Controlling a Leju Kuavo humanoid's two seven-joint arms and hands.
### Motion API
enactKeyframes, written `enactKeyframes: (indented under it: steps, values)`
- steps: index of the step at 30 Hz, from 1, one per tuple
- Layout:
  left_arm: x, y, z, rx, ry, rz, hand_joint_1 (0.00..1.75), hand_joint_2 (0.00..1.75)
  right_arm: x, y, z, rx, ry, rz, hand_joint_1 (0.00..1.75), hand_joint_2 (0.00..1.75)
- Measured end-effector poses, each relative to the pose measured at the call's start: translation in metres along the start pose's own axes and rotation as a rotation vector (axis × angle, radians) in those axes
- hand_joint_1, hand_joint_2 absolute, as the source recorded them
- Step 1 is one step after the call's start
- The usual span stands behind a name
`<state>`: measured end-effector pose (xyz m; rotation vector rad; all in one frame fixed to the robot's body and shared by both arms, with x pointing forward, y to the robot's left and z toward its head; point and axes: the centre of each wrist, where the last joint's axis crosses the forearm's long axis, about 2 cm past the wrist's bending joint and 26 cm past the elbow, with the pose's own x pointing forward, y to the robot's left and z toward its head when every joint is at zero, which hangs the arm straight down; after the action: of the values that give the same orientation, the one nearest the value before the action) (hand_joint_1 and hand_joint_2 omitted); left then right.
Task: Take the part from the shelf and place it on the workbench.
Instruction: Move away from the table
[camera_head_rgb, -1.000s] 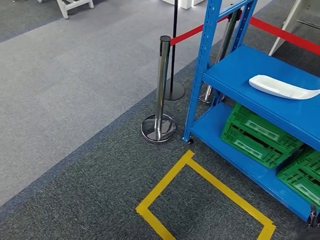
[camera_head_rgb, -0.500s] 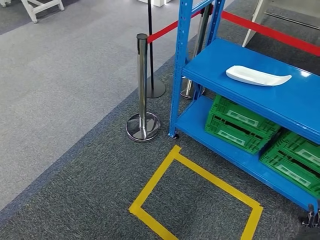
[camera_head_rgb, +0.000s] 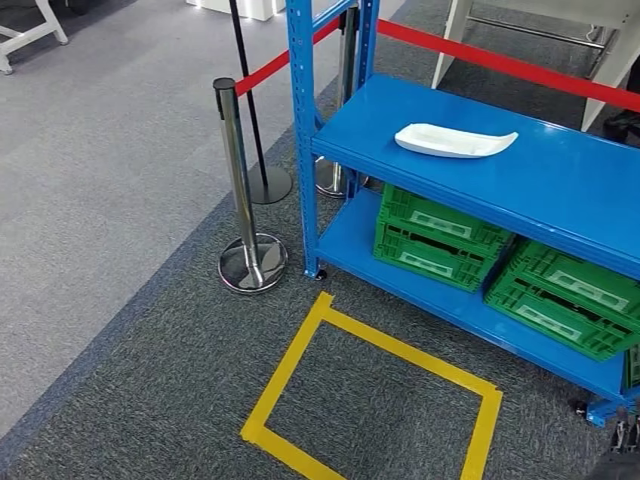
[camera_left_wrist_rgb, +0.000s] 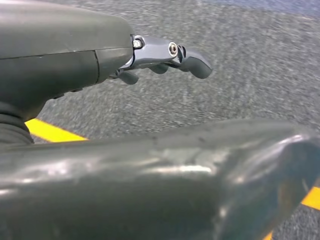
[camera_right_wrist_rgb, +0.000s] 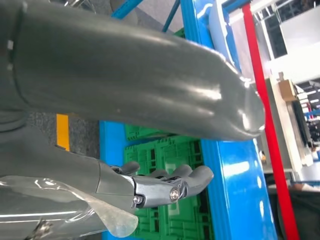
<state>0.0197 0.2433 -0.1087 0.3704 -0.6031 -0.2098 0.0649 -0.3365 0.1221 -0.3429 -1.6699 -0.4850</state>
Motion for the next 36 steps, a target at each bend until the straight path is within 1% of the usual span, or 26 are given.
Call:
enactKeyframes:
  steps: [18,29,36]
  values:
    - [0.0045,-0.0026,-0.0009,-0.003,-0.009,0.005,0.0,0.0,-0.0001,0.0009,-0.0004,0.005,-0.001,-0.004,0.0,0.0]
    - [0.0016,-0.0022,0.0004,-0.003,-0.004,0.003,0.0,0.0,-0.0001,-0.0003,-0.0004,-0.004,-0.001,-0.005,0.0,0.0]
    - [0.004,-0.0026,-0.0005,0.0,-0.009,0.005,0.0,0.0,-0.0003,-0.0008,0.0004,-0.011,0.002,-0.006,0.0,0.0]
